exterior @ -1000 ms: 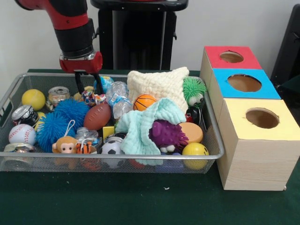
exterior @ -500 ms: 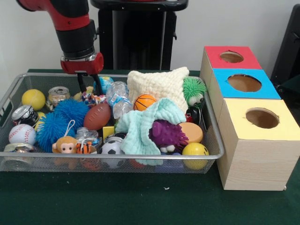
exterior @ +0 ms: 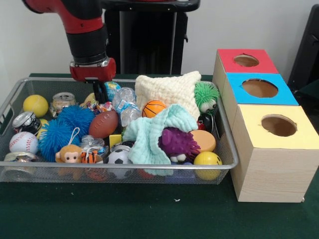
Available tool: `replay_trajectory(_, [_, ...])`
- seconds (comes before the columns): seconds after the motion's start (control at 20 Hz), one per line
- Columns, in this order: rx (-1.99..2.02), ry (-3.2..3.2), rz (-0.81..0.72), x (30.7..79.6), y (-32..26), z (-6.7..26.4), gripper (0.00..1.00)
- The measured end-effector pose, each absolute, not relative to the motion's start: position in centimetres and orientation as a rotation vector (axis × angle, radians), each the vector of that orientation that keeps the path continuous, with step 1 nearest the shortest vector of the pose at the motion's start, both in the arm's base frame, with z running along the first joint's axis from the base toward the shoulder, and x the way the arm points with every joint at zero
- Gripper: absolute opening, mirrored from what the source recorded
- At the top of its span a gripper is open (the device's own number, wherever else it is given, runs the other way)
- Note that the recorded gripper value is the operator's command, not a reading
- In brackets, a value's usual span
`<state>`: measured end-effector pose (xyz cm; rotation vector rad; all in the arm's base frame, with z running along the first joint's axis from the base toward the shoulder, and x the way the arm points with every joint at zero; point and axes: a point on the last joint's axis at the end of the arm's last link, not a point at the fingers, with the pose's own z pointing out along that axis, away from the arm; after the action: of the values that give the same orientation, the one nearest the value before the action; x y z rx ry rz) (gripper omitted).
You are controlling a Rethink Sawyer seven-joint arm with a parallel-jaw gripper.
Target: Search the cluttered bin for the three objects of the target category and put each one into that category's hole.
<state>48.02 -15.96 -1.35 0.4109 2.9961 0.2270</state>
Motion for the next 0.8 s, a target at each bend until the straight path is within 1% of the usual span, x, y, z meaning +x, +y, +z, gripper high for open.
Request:
replay_trajectory(0.15, [0.399,2.994,0.220,48.3,-15.8,-1.1,0.00])
replay_trajectory(0.45, [0.378,2.979,0.183,48.9,-16.4,0.8,0.00])
replay_trajectory(0.8, [0.370,2.964,0.153,49.5,-17.0,1.9,0.00])
